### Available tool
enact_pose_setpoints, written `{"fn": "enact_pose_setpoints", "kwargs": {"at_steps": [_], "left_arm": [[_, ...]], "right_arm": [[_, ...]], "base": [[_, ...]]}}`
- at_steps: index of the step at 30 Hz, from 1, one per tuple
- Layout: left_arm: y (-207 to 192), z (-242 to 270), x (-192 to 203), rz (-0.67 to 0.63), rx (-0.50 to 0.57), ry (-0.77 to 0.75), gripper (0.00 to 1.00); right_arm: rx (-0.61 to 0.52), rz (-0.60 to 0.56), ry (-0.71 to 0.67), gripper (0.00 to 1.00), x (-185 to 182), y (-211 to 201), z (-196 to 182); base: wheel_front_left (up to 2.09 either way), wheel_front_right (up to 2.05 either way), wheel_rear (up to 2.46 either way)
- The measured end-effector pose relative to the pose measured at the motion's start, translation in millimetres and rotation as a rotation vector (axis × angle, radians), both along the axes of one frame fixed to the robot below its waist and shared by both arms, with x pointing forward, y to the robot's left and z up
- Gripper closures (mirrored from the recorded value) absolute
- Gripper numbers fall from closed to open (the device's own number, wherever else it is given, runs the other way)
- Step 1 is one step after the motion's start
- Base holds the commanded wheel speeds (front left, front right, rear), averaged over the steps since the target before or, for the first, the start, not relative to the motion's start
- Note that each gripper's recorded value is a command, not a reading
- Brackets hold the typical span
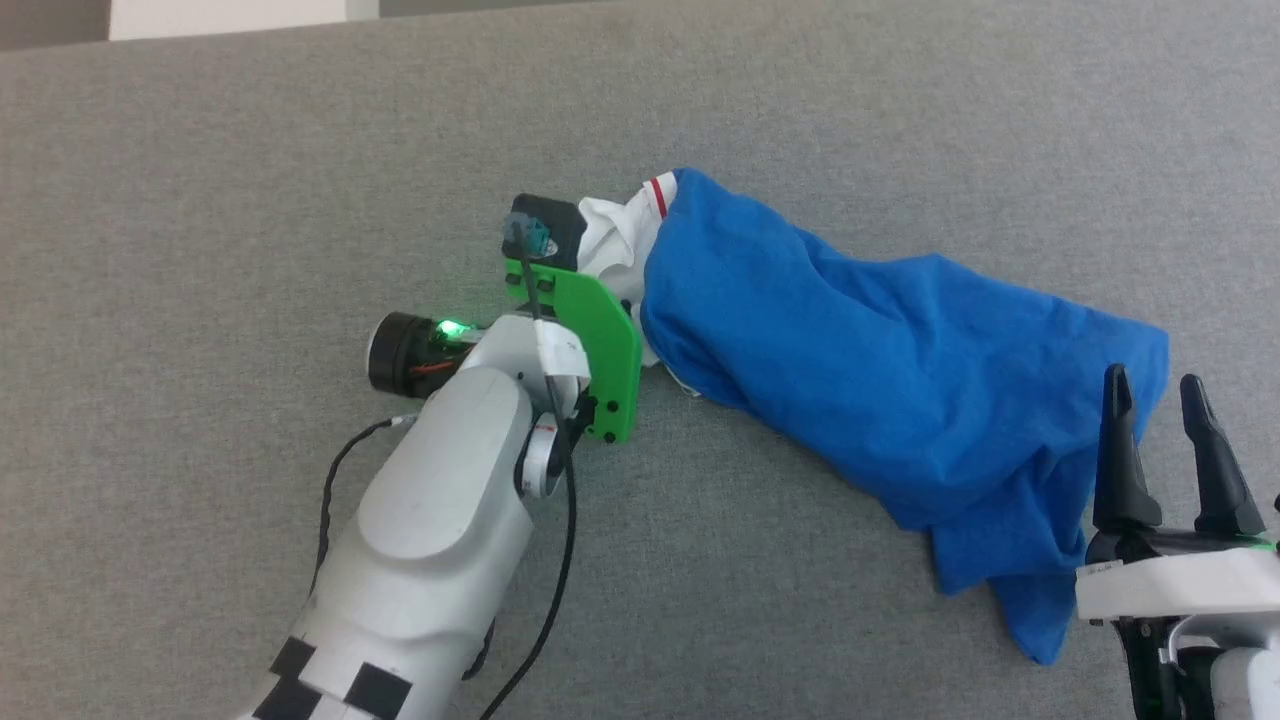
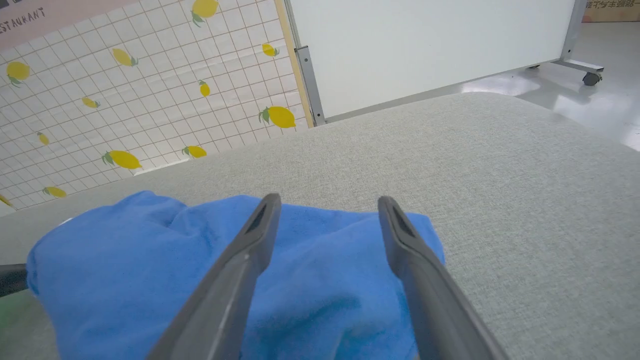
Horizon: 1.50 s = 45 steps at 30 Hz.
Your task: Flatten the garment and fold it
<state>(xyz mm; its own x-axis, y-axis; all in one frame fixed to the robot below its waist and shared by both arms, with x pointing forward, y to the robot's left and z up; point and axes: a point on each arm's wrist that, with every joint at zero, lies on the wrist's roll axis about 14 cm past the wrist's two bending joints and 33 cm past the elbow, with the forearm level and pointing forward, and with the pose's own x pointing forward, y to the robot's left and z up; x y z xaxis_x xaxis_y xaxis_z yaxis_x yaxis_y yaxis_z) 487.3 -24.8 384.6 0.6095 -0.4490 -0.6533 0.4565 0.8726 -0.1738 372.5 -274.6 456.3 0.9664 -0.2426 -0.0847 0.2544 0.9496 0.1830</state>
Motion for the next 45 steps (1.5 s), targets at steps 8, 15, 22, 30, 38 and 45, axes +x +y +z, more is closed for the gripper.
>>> {"fn": "enact_pose_setpoints", "kwargs": {"at_steps": [8,15,22,30,38,45], "left_arm": [[-6.4,12.3,3.3,0.022,-0.079,-0.042,1.00],[31.5,68.3,11.3,0.216,-0.243,-0.201,1.00],[176.4,53.6,-45.2,0.609,-0.179,-0.162,1.00],[192.9,29.7,-96.0,0.719,-0.203,-0.092,0.00],[215.9,101.7,-82.8,0.841,-0.329,-0.465,0.00],[222.0,124.2,-101.9,0.845,-0.278,-0.697,0.00]], "right_arm": [[0.001,-0.003,-0.005,0.00,4.0,-1.6,0.0],[0.013,0.032,-0.033,0.00,7.7,8.9,9.7],[0.030,0.095,-0.052,0.00,14.6,28.1,18.7],[0.042,0.136,-0.039,0.00,18.2,41.1,18.0],[0.041,0.145,-0.047,0.00,9.6,43.2,24.8],[0.053,0.190,0.000,0.00,10.6,53.9,28.5]], "base": [[0.00,0.00,0.00],[0.00,0.00,0.00],[0.00,0.00,0.00],[0.00,0.00,0.00],[0.00,0.00,0.00],[0.00,0.00,0.00]]}}
